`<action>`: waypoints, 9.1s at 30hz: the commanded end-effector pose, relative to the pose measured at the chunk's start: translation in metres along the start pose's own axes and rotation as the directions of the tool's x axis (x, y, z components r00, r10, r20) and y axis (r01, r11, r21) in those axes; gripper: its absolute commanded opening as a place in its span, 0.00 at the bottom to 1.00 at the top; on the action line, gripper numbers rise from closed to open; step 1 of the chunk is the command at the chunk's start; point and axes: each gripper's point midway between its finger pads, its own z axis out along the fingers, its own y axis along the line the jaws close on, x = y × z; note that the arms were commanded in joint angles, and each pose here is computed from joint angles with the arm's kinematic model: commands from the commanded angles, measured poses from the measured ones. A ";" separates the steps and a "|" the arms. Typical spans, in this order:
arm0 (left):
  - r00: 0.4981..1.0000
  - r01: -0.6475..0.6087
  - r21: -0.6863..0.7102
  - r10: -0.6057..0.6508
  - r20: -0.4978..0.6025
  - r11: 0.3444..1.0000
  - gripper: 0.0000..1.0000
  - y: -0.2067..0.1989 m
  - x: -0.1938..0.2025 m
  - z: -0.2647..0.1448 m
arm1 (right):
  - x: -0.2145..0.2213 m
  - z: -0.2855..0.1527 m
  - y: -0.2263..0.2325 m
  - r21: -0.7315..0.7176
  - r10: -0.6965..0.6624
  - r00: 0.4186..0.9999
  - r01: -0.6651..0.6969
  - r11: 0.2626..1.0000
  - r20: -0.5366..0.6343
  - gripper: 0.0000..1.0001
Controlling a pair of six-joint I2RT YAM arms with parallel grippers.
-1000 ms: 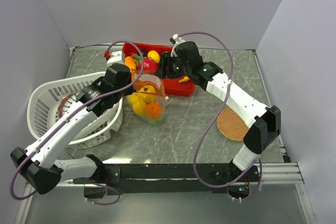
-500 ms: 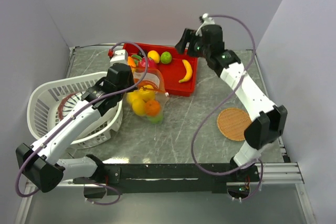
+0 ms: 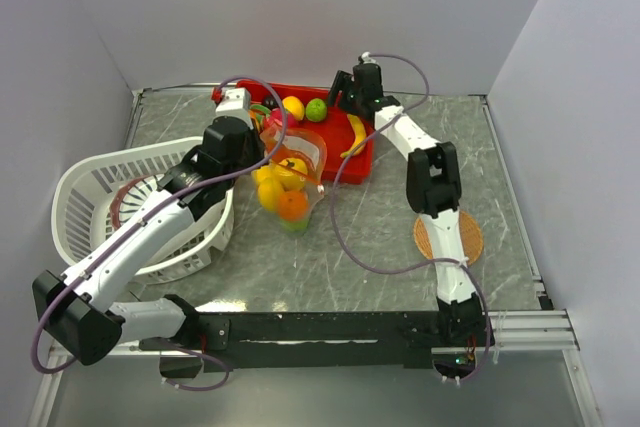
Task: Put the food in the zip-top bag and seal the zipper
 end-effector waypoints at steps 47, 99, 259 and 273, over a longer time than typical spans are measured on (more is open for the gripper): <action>0.999 0.013 0.061 -0.016 0.045 0.998 0.01 -0.024 -0.031 0.008 | 0.034 0.061 0.033 -0.195 0.328 0.941 -0.338 0.921 -0.085 0.38; 0.993 0.091 0.227 -0.106 0.056 0.970 0.01 -0.047 -0.038 0.019 | 0.023 -0.264 0.181 -0.362 -0.214 0.977 0.199 0.911 -0.003 0.50; 0.988 0.153 0.250 -0.157 -0.003 0.956 0.01 -0.051 -0.037 0.019 | 0.035 -0.291 0.137 0.107 -0.536 0.714 0.553 0.826 0.450 0.05; 0.969 0.232 0.197 -0.244 0.039 0.952 0.01 -0.034 -0.044 0.032 | 0.066 -0.282 0.149 0.024 -0.595 0.701 0.639 0.769 0.393 0.08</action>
